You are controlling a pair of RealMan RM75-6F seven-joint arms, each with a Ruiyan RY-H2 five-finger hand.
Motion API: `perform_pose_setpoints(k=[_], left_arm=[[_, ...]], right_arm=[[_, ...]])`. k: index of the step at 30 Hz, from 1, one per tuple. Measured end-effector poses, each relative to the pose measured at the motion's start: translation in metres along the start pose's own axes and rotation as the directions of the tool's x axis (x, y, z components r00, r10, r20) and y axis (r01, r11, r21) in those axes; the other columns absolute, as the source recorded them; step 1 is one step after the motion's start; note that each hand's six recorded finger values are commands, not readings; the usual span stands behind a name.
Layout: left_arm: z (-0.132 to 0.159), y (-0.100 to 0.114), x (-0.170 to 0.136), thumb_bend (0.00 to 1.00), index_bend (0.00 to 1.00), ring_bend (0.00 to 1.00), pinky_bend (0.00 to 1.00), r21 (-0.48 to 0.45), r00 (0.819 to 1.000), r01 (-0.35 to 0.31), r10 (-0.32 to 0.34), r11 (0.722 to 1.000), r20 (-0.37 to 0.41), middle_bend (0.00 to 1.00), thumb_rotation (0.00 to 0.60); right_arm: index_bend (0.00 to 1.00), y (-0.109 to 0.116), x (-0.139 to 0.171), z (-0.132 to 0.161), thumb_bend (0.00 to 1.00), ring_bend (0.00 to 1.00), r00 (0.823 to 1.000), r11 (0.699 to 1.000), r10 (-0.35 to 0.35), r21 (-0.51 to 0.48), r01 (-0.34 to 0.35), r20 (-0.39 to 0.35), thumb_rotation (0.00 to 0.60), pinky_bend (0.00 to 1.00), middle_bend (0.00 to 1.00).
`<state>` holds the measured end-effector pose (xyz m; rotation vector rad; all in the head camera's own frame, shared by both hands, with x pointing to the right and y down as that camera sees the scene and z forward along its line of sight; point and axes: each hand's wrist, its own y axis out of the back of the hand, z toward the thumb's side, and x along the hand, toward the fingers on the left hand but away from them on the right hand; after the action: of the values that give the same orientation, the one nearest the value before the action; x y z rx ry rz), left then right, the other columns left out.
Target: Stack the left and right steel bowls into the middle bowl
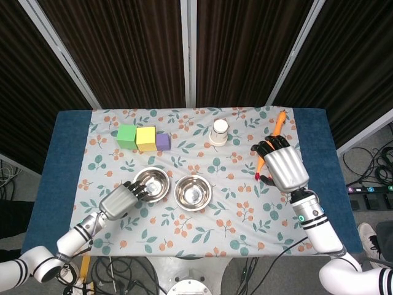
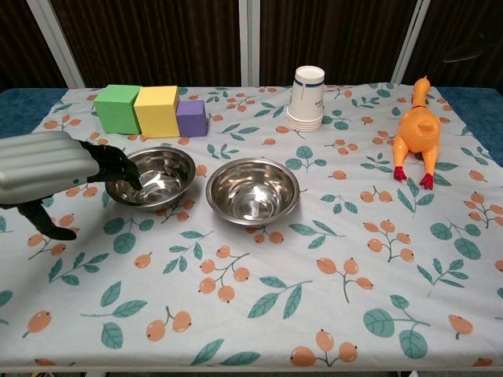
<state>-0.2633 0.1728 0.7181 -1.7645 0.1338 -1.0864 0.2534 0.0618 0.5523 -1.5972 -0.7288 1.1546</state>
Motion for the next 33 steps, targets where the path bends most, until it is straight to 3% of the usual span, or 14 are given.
perform_pose_setpoints(k=[9, 13, 18, 27, 33], left_arm=[[0.008, -0.001, 0.026, 0.20, 0.30, 0.21, 0.39, 0.091, 0.998, -0.010, 0.005, 0.996, 0.058, 0.33, 0.600], [0.011, -0.003, 0.033, 0.22, 0.32, 0.24, 0.44, 0.096, 0.998, -0.002, -0.004, 0.995, 0.070, 0.35, 0.600], [0.012, -0.003, 0.041, 0.26, 0.40, 0.32, 0.49, 0.117, 0.997, -0.013, 0.004, 0.993, 0.074, 0.43, 0.600], [0.014, 0.005, 0.050, 0.32, 0.56, 0.46, 0.59, 0.144, 0.994, -0.089, 0.080, 0.986, 0.070, 0.58, 0.600], [0.017, 0.002, 0.052, 0.34, 0.61, 0.51, 0.62, 0.174, 0.991, -0.113, 0.099, 0.978, 0.090, 0.63, 0.600]], right_arm=[[0.32, -0.003, -0.003, -0.015, 0.00, 0.18, 0.999, 0.998, -0.030, 0.051, 0.028, 0.025, 0.600, 0.19, 0.33], [0.32, -0.007, -0.003, -0.018, 0.00, 0.18, 0.999, 1.000, -0.015, 0.023, 0.014, 0.032, 0.600, 0.19, 0.33], [0.32, -0.014, -0.002, -0.024, 0.00, 0.18, 0.999, 1.000, 0.014, -0.003, -0.014, 0.034, 0.600, 0.19, 0.33], [0.32, -0.018, -0.002, -0.030, 0.00, 0.18, 0.999, 0.999, 0.034, -0.009, -0.034, 0.042, 0.600, 0.18, 0.34], [0.32, -0.020, -0.001, -0.033, 0.00, 0.18, 0.998, 0.999, 0.044, -0.012, -0.043, 0.051, 0.600, 0.18, 0.34]])
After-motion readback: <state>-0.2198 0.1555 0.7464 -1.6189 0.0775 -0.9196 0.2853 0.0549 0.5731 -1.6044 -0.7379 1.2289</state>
